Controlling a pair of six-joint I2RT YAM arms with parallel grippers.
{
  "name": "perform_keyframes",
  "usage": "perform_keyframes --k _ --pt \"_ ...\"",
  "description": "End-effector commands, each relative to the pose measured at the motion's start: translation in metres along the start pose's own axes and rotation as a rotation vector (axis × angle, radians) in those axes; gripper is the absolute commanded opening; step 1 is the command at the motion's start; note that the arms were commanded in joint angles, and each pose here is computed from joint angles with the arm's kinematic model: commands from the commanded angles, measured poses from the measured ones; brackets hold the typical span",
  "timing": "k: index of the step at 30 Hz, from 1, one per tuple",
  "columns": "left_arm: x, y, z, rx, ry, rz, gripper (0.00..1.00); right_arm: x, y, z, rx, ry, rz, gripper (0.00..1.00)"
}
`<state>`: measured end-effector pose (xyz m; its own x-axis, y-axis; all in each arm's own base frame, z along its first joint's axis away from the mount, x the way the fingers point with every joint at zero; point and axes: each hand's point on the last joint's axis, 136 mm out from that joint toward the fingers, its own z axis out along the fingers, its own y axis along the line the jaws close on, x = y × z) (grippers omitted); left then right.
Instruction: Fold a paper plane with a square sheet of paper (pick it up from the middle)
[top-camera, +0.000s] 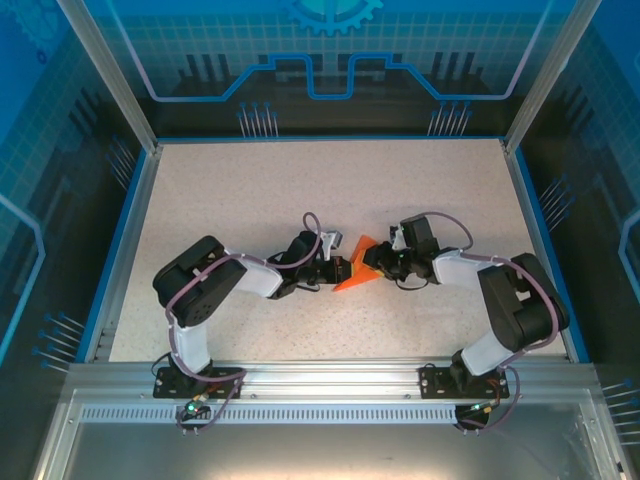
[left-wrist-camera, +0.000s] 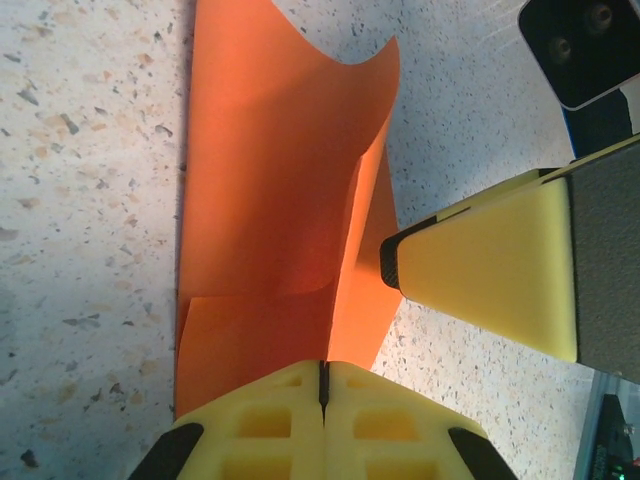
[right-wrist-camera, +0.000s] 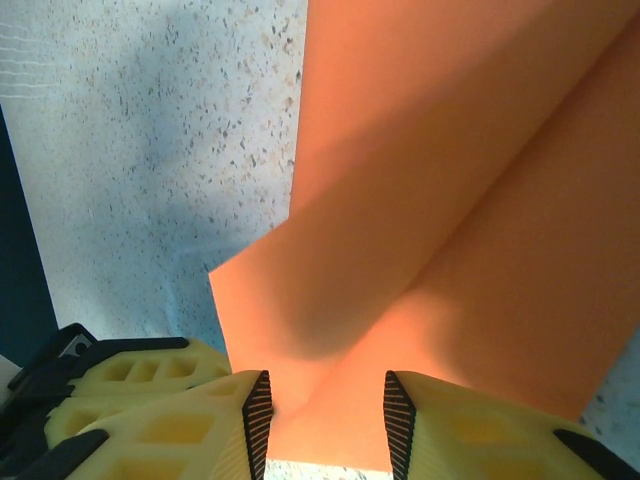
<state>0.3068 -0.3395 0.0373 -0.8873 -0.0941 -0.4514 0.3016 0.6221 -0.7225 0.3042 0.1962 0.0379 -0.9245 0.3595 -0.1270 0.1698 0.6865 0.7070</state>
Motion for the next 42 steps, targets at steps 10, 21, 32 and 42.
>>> perform_keyframes --k 10,21,32,42 --pt "0.000 0.008 0.003 0.039 0.033 -0.129 0.00 0.000 -0.003 0.014 0.029 0.031 0.028 0.40" --pt "-0.001 0.005 0.002 0.057 0.047 -0.145 0.04 0.006 -0.026 0.021 0.134 0.056 0.093 0.45" --pt "-0.007 -0.003 -0.002 0.063 0.055 -0.071 0.29 0.013 -0.045 0.021 0.228 0.065 0.128 0.45" --pt "-0.014 -0.002 0.006 0.046 0.061 0.024 0.31 0.013 -0.044 0.018 0.216 0.047 0.126 0.43"
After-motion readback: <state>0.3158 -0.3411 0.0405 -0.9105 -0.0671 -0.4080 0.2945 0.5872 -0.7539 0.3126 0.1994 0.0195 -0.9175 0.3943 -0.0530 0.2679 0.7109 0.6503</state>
